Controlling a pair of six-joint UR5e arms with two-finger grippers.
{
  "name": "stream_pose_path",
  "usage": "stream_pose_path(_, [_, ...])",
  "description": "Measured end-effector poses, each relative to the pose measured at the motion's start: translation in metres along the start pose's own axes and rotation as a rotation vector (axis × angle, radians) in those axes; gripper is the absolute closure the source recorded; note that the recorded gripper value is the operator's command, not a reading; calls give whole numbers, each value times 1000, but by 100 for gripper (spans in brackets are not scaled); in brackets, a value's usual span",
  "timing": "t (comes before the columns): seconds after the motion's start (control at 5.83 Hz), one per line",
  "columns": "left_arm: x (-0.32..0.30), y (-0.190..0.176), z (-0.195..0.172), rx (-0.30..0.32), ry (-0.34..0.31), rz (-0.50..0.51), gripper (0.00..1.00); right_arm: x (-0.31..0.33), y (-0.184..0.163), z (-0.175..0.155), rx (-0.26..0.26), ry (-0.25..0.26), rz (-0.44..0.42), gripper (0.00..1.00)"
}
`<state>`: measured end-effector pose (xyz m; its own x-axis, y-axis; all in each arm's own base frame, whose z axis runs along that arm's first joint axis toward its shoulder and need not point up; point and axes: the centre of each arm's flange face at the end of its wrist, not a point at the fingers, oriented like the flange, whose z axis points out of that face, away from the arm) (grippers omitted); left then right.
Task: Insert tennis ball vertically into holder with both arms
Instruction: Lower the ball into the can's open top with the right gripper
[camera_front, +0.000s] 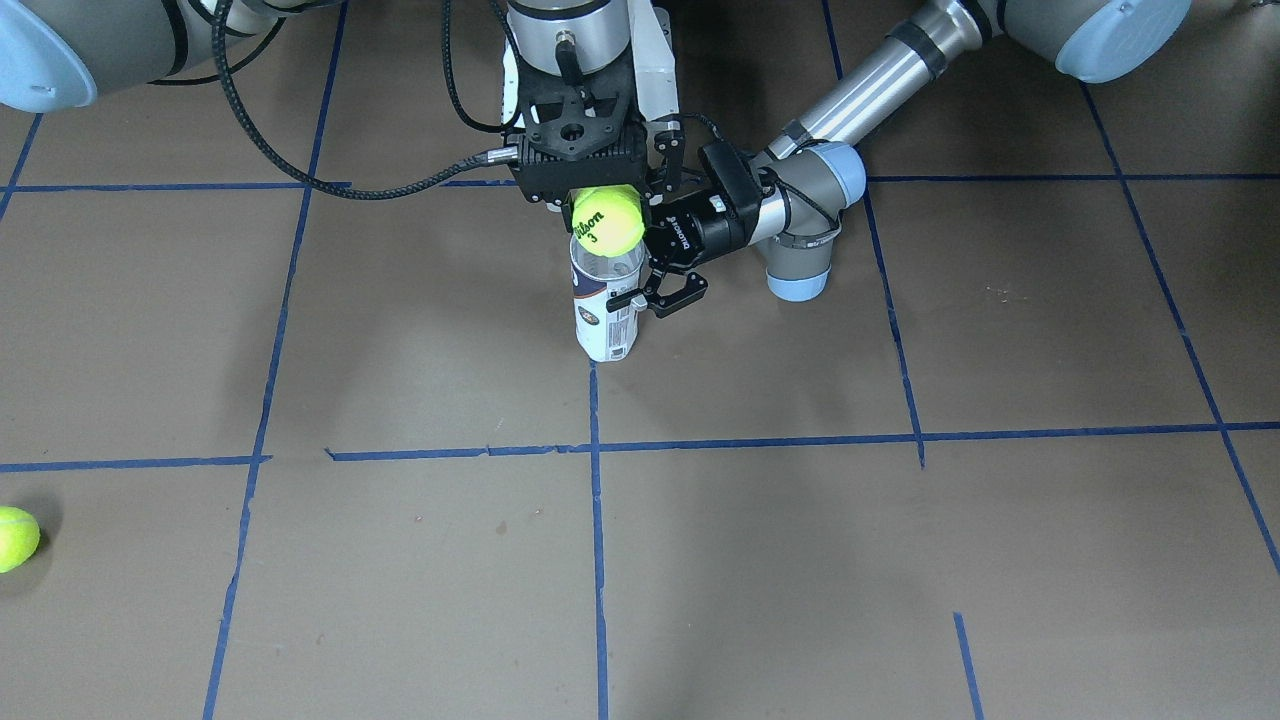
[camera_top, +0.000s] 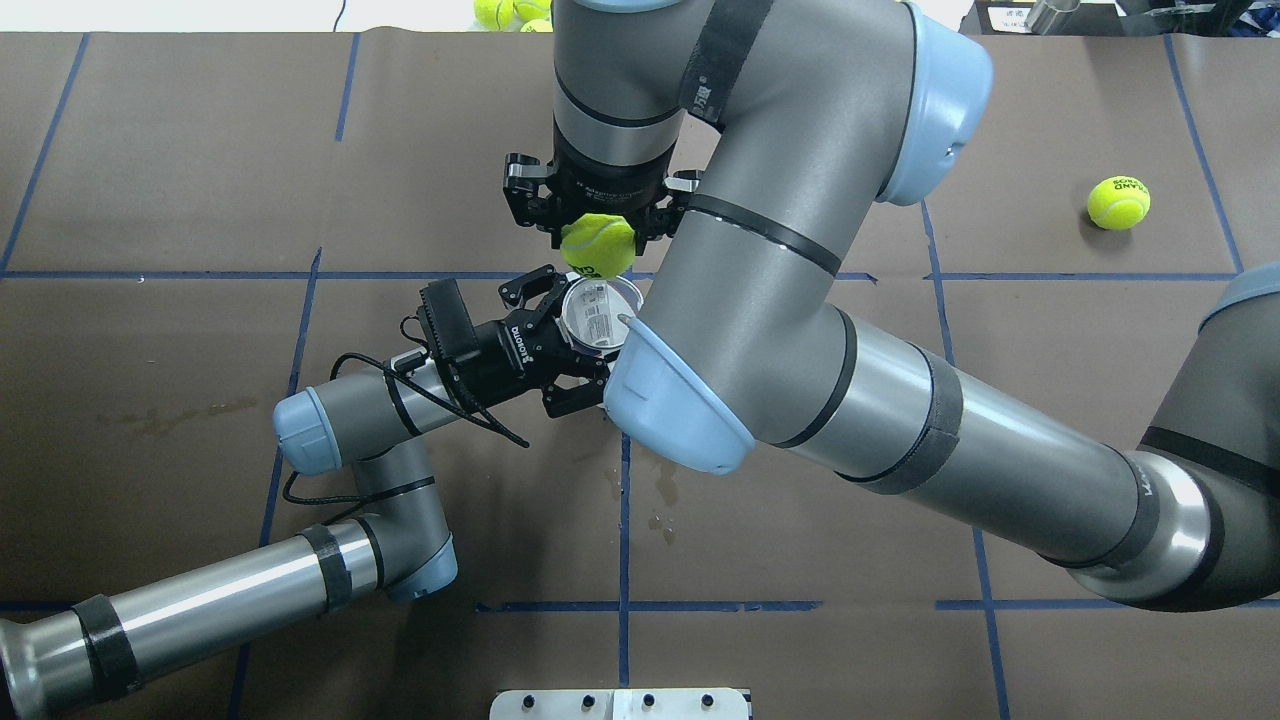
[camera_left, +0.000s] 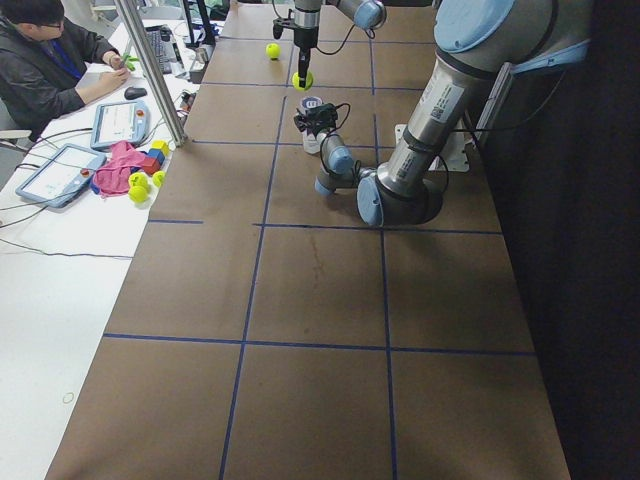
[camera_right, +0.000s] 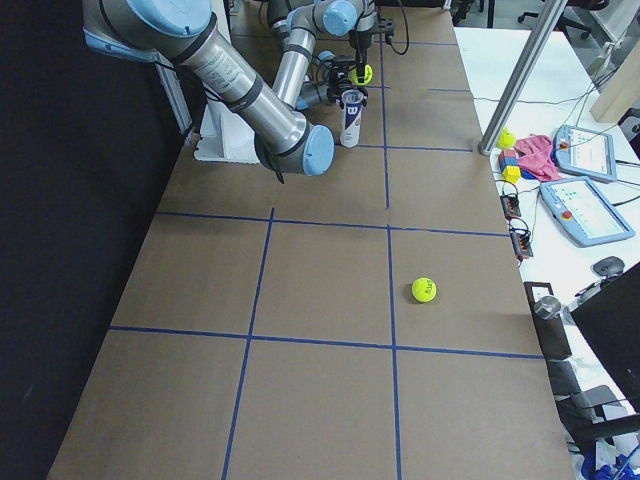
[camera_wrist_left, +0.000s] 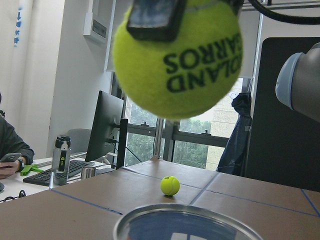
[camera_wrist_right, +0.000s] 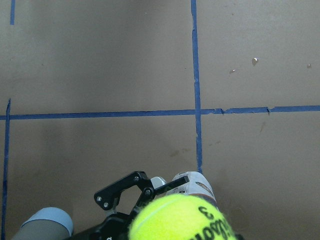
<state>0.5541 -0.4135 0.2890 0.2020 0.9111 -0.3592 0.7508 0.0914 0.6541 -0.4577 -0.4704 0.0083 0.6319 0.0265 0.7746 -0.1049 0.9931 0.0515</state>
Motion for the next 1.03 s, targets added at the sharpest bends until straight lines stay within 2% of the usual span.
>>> stream_pose_path(0.34, [0,0,0,1,0,0,5,-3,7,9,1,13,-9,60])
stream_pose_path(0.51, [0,0,0,1,1,-1,5,-3,9,12,-2,15,-12,48])
stream_pose_path(0.69, [0,-1,0,3,1,-1,5,-2,10,14,-5,18,-13,3])
stream_pose_path(1.03, [0,-1,0,3,1,-1,5,-1,16,19,3,27,-19,0])
